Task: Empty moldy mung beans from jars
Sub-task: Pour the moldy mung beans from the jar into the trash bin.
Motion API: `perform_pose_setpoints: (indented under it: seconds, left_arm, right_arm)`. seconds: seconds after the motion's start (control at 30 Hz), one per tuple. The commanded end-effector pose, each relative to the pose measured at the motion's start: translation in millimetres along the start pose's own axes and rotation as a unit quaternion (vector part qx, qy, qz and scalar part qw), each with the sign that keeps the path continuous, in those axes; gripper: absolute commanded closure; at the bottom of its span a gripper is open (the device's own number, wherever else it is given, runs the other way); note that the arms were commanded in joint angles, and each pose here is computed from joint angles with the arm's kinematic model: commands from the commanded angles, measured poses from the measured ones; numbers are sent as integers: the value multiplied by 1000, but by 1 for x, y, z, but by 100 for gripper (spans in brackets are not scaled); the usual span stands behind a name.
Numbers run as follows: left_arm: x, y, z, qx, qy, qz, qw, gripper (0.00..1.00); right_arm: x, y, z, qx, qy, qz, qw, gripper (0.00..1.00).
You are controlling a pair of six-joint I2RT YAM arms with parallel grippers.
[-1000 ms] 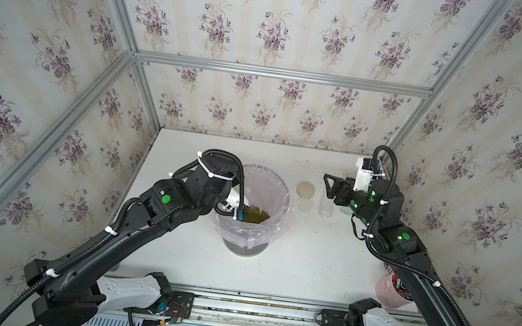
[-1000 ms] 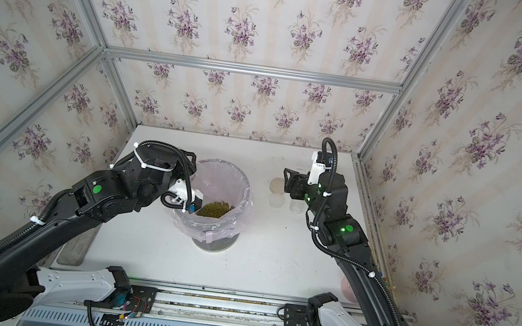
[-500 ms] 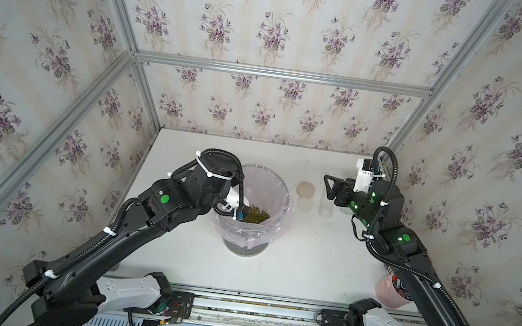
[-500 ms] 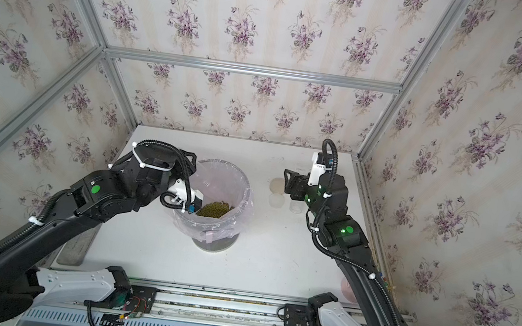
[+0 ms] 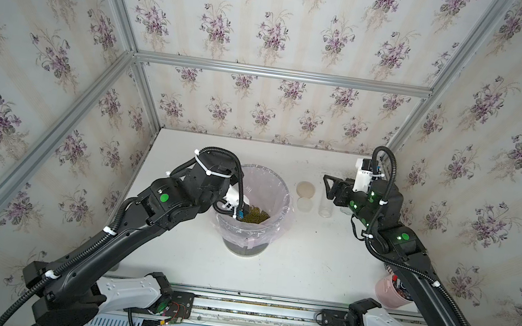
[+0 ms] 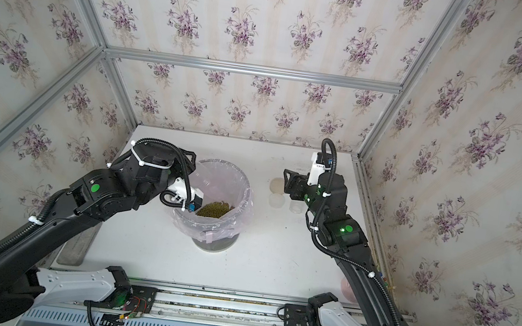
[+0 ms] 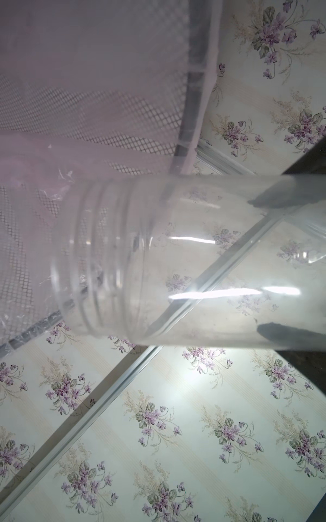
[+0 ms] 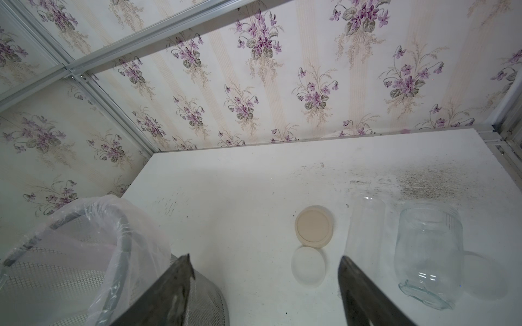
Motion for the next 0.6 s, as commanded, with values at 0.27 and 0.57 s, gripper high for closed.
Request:
perform_pose_setpoints:
  seconds: [0.27,0.57]
  left_arm:
    - [-8,0,12,-81,-28,-40,995,100]
    - [-2,4,17,-220,-19,-55,974,100]
  right_arm:
    - [0,-6,0,4,3,-14,1000,22]
    - [2,-9,1,5,0,-13,1000,22]
Point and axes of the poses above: each gripper's point midway between its finger pads, its own x axis out along the fingers, its own z axis along the line the jaws close on, y = z × x, the point moved 7 cm from there along -x, back along the fingers, and after that the axes turned 11 degrees about -x, right-handed, at the moved point
